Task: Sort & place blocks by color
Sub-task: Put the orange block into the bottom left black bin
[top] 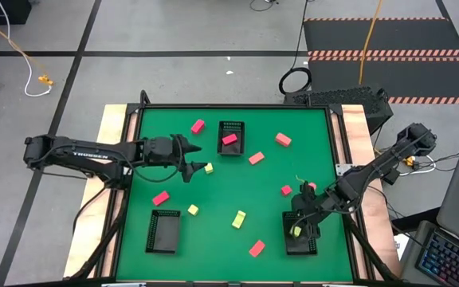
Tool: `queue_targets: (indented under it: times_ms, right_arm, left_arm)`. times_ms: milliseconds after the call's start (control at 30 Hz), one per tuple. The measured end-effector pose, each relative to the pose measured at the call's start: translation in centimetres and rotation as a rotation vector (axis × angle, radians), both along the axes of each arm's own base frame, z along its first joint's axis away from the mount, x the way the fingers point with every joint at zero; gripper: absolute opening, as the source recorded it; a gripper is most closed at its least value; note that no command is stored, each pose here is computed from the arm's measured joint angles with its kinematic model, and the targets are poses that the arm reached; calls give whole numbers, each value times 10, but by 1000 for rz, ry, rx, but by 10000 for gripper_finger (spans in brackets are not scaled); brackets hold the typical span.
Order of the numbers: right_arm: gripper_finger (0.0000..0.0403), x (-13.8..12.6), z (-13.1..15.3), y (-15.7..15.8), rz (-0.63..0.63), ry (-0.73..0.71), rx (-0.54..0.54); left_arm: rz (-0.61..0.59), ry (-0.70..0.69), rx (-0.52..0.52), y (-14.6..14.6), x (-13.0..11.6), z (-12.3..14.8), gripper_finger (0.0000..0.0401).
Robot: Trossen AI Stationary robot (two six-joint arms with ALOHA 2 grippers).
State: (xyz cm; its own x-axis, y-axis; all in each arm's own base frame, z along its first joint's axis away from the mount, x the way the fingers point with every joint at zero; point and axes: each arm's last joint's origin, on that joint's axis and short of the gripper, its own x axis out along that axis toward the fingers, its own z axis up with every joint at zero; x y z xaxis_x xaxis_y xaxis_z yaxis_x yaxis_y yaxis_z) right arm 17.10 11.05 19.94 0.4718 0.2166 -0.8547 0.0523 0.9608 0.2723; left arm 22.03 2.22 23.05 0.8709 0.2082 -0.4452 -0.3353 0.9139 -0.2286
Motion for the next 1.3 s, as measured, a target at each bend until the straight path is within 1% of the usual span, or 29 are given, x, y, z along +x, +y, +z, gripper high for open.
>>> queue_targets:
  times_ms: [100, 200, 300, 433, 533, 600, 700, 833, 933, 1033, 1300]
  right_arm:
    - [241, 3, 1, -5, 19, -47, -87]
    - [237, 7, 4, -15, -36, -96, -154]
    - [232, 10, 8, -27, -77, -119, -170]
    - [225, 14, 11, -44, -170, -119, -166]
    - [220, 12, 7, -59, -269, -30, -157]
    - [218, 7, 3, -67, -333, 53, -171]
    - [217, -3, -1, -74, -391, 168, -187]
    - [217, -10, -3, -75, -392, 266, -147]
    - [217, -14, -3, -75, -385, 312, -145]
    - [217, -18, -4, -76, -381, 345, -165]
    - [217, -23, -5, -79, -397, 373, -234]
  left_arm:
    - [96, 91, 16, -1, -1, 9, 347]
    - [164, 150, 8, 1, -4, 15, 347]
    - [192, 167, -10, 5, -5, 19, 347]
    - [188, 171, -17, 7, -5, 20, 347]
    - [169, 172, -20, 5, -5, 20, 347]
    - [162, 171, -20, 4, -5, 20, 346]
    - [154, 172, -19, 2, -5, 20, 346]
    - [147, 175, -9, 1, -5, 20, 346]
    - [151, 178, 8, 2, -5, 20, 347]
    - [158, 182, 30, 3, -5, 20, 347]
    - [151, 206, 33, 2, -1, 15, 347]
